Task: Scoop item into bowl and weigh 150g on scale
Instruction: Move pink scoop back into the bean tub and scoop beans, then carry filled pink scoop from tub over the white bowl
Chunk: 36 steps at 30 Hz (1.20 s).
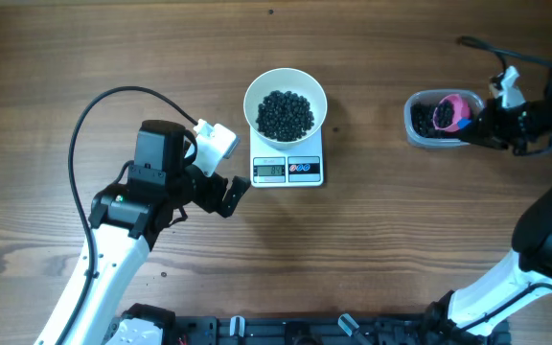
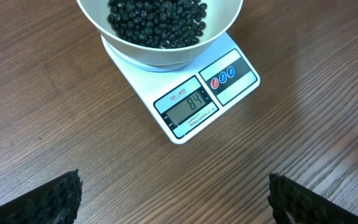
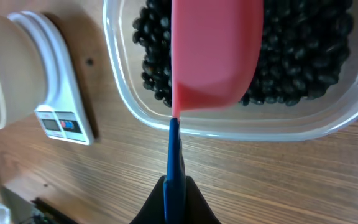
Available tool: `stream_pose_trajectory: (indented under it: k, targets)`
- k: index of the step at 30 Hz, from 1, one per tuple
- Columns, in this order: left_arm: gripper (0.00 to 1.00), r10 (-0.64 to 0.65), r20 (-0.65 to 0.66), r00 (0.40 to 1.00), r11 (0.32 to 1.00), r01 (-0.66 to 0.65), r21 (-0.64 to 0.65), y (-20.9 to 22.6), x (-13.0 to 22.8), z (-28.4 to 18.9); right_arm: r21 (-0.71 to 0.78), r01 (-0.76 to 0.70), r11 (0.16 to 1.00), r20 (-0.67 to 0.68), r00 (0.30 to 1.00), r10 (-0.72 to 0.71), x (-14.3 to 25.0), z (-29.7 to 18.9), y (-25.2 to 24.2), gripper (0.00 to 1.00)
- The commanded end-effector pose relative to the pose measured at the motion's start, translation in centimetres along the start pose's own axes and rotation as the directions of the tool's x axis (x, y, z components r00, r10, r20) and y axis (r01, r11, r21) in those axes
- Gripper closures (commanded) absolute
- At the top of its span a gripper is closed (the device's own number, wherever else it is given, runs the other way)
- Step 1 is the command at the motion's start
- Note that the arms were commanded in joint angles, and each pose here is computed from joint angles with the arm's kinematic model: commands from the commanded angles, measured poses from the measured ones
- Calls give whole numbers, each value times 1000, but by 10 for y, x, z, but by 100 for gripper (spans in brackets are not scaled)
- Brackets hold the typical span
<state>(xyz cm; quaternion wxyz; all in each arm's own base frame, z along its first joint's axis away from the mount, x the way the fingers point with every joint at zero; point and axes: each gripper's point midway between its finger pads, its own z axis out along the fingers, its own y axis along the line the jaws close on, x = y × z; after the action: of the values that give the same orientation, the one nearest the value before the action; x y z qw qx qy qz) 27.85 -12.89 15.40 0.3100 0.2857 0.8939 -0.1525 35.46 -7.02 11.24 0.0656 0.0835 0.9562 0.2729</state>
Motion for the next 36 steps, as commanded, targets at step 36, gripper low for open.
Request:
stream_pose_trajectory:
  k: [36]
  targets:
    - [0,-1,-10,1000,1000,1,21,-4,4,4,-395,424,815,89,900,-426,-8,27,224,96]
